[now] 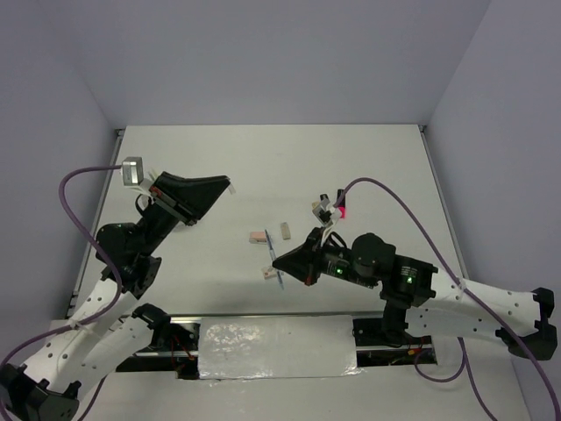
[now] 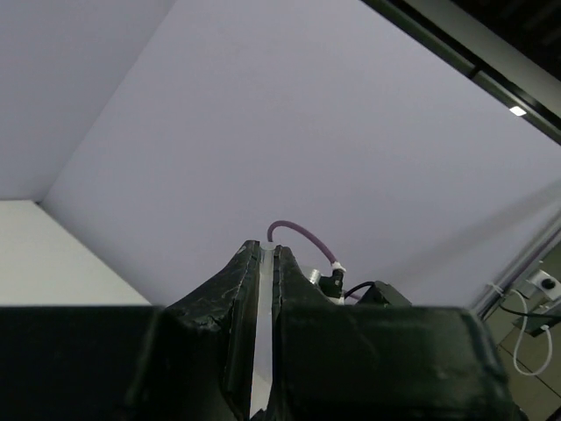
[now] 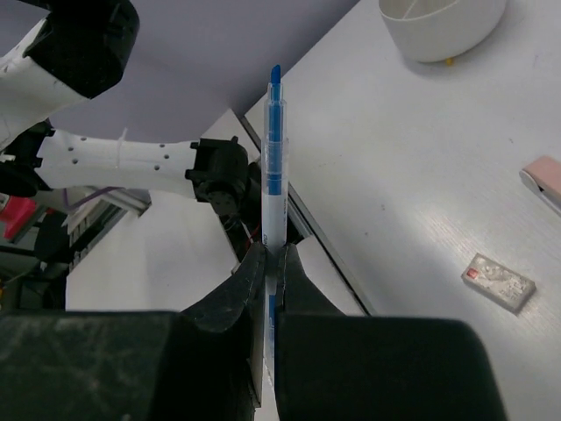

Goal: Sort the stationery into containers
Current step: Pick up the pen from the center of the board, then close the pen cap on the pen.

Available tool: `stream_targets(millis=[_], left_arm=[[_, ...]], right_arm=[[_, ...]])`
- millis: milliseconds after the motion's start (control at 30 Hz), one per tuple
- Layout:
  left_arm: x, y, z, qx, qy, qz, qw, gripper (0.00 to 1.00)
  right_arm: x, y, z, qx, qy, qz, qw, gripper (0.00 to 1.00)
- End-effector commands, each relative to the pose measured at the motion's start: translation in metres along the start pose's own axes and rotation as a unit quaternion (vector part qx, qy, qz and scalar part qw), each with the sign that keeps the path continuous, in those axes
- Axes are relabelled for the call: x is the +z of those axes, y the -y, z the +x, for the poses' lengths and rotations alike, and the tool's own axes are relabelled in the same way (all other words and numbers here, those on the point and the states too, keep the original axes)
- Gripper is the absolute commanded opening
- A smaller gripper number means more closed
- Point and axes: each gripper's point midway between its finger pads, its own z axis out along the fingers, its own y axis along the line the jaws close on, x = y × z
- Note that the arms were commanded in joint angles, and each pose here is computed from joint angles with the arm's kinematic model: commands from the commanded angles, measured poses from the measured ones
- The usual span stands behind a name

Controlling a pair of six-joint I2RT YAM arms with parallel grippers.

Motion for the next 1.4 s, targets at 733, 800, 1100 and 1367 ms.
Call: stream_targets(millis=[733, 800, 1100, 1367], left_arm=[[0.003, 0.032, -0.007, -0.002, -0.015, 0.007, 1.000, 0.00], [0.004, 0.033, -0.007, -0.001, -0.018, 0.009, 1.000, 0.00], [0.002, 0.037, -0.008, -0.003, -0.018, 0.014, 1.000, 0.00], [0.001, 0.035, -0.006, -0.004, -0.019, 0.011, 1.000, 0.00]], right_arm=[[0.036, -0.072, -0.080, -0.098, 0.062, -0.038, 0.992, 0.00], [0.037, -0.073, -0.081, -0.099, 0.064, -0.038, 0.992, 0.00], [0.038, -0.071, -0.083, -0.102, 0.065, -0.028, 0.992, 0.00], [0.038, -0.069, -0.090, -0.104, 0.074, -0.015, 0.992, 0.00]])
